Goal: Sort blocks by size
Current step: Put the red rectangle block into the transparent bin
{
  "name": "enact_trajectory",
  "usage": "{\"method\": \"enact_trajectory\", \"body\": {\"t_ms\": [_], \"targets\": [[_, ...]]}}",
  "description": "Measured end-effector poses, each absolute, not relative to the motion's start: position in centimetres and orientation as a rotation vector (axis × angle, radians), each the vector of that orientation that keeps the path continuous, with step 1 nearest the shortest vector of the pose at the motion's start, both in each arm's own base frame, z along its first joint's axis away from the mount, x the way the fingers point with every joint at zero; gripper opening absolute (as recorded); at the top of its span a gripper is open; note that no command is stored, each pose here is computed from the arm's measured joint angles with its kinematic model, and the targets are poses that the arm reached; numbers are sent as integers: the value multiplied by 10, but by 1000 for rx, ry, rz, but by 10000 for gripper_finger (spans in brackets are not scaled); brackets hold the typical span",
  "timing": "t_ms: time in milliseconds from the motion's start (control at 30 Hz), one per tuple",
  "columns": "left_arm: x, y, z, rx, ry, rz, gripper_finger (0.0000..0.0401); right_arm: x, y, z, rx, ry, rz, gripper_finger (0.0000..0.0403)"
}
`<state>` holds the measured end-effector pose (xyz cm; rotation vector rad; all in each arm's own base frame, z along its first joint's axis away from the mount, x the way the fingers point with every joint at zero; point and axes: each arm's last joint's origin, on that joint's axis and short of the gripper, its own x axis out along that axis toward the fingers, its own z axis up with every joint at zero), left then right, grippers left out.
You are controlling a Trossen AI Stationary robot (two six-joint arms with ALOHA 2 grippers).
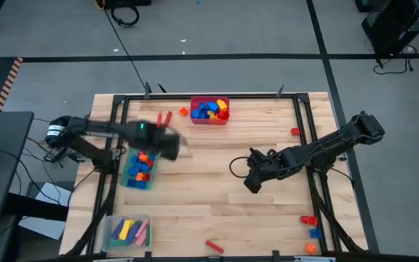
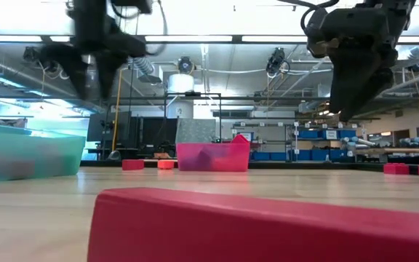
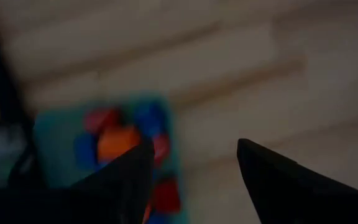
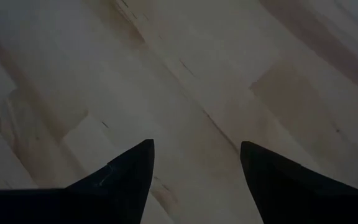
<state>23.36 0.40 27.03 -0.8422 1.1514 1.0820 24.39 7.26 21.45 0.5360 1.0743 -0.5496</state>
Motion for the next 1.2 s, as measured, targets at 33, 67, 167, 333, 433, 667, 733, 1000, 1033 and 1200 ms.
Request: {"method": "enact_trajectory", "body": {"t_ms": [33,67,167,333,433,667,733,1000,1033,1200], "targets": [[236,18,271,-838,1136,1063,238,244,72,215,534,1074,-549,252],[238,31,271,-831,1122,1050,238,245,71,215,534,1073,-551,252],[238,72,271,-807,1083,1040,238,246,67,215,541,1070,-563,252],[233,133,266,-806,1019,992,238,248,60,215,597,1052,-600,254],[235,161,254,-785,1018,975,238,251,55,216,644,1024,-624,252],[235,200,214,-827,1126,987,238,257,42,217,738,971,-683,254],[236,206,204,-843,1149,952,238,257,39,217,749,963,-692,253],[239,224,170,-903,1217,945,238,262,29,218,795,913,-712,254],[238,226,165,-904,1233,943,238,263,28,219,803,907,-716,254],[239,229,150,-907,1285,935,231,264,24,219,813,897,-728,251]]}}
